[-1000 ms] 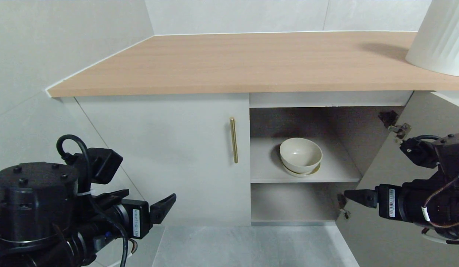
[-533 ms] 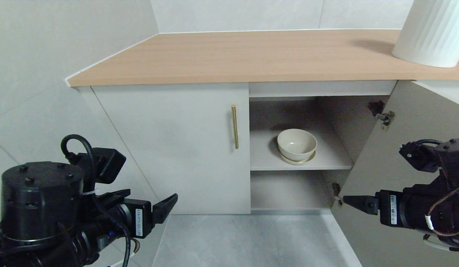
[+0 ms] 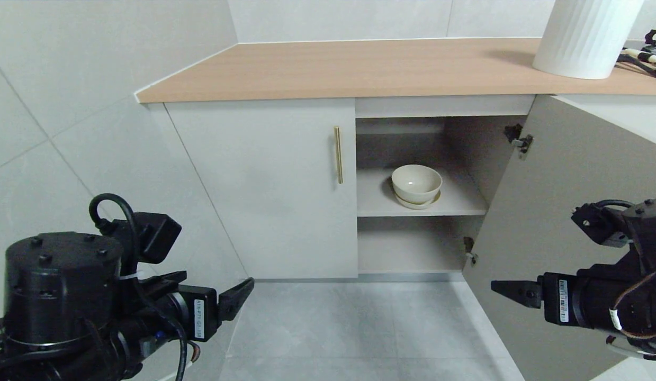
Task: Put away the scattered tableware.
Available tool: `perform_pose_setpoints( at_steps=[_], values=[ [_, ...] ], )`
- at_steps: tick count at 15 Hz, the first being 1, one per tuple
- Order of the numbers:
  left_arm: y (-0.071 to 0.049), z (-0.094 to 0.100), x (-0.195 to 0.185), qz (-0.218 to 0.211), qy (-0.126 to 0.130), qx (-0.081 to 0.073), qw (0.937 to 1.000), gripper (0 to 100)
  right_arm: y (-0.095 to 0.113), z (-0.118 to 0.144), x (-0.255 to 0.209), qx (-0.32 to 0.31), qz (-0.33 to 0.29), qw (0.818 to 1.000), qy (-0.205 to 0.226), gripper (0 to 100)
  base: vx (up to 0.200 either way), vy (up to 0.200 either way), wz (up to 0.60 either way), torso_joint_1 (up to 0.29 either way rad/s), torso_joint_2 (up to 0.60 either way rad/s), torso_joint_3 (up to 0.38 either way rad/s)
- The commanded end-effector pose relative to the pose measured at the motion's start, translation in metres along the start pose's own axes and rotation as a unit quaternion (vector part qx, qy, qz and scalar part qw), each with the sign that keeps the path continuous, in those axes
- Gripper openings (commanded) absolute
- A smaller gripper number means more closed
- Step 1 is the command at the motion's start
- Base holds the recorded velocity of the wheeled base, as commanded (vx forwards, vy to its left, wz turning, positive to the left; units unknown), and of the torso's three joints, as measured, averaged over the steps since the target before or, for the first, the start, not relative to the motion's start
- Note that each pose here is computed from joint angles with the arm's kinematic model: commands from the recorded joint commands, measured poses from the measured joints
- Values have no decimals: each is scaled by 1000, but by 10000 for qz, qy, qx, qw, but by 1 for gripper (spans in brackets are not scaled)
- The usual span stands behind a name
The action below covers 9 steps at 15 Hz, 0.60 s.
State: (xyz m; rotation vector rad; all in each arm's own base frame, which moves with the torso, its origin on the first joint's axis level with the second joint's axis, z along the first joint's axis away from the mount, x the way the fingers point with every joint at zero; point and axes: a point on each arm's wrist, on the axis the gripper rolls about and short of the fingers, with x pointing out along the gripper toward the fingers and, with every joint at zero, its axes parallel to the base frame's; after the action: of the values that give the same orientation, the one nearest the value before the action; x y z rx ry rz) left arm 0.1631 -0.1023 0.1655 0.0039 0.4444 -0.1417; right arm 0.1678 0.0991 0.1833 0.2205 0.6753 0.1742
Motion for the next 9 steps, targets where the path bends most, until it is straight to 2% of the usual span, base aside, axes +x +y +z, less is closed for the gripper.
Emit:
perform_pose_setpoints(
  at_steps=[1, 3, 9],
  values=[
    [0, 0, 1, 3, 13, 5, 10000, 100, 0, 0, 1, -3, -7, 10000, 10, 100, -200, 0, 0, 2, 12, 2],
    [0, -1, 1, 6, 27, 12, 10000, 100, 0, 0, 1, -3, 0, 10000, 13, 100, -200, 0, 0, 2, 2, 5],
    [0, -2, 1, 11, 48, 90, 9999, 100, 0, 0, 0, -6, 9, 10000, 8, 100, 0, 0, 0, 0, 0, 0]
  ],
)
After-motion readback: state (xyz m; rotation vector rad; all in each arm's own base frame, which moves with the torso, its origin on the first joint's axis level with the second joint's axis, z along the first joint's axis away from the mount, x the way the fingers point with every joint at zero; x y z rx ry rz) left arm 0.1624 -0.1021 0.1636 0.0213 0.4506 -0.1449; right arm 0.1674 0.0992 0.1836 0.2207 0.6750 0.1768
